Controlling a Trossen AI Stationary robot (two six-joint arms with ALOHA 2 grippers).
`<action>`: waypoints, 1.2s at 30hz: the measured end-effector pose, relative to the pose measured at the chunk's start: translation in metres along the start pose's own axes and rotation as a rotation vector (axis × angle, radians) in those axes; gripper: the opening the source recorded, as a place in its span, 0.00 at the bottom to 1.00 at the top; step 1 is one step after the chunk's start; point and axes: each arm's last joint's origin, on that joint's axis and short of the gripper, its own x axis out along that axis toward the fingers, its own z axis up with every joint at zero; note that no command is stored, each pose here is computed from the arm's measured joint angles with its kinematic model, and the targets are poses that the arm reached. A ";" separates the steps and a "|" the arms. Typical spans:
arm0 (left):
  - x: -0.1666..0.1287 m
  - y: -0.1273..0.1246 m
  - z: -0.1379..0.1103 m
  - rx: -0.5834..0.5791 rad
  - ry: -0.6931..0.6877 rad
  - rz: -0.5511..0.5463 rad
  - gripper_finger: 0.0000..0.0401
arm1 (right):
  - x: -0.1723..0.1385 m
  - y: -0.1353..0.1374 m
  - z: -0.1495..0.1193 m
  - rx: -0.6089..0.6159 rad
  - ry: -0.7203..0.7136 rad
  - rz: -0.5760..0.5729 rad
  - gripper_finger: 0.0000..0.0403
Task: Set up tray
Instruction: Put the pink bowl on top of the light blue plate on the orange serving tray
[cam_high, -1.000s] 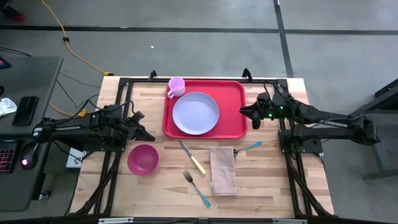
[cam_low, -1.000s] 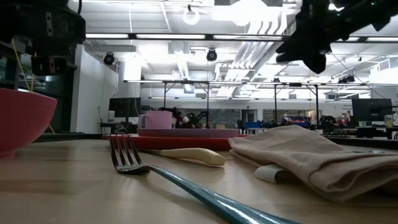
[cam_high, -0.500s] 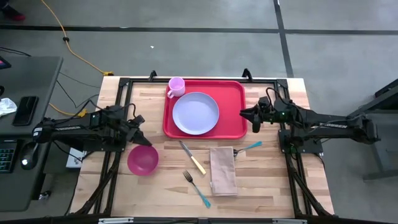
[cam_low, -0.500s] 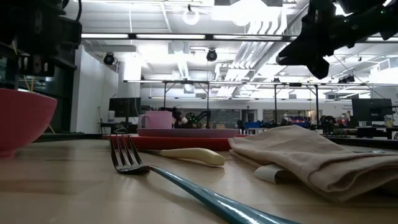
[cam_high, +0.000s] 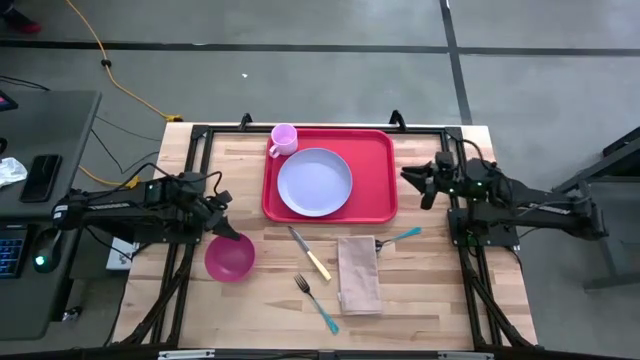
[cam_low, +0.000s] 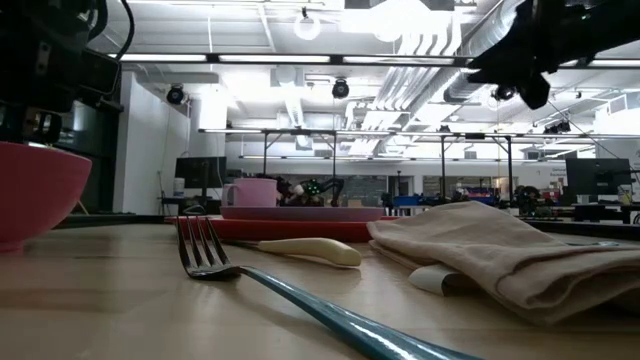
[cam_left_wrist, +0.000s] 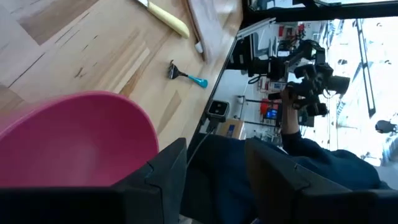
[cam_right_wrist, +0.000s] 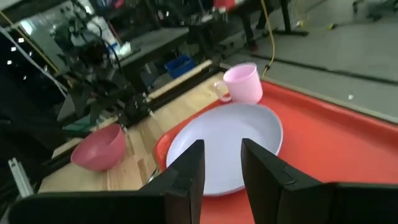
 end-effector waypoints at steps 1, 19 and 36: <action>0.000 0.000 0.000 0.001 0.000 0.000 0.48 | -0.003 0.000 0.001 -0.005 -0.013 -0.003 0.21; -0.001 0.015 -0.007 -0.073 0.070 0.126 0.48 | -0.025 -0.005 0.001 -0.061 -0.069 -0.060 0.21; -0.056 -0.061 -0.011 0.213 -0.205 0.174 0.48 | -0.025 -0.006 0.001 -0.099 -0.066 -0.078 0.21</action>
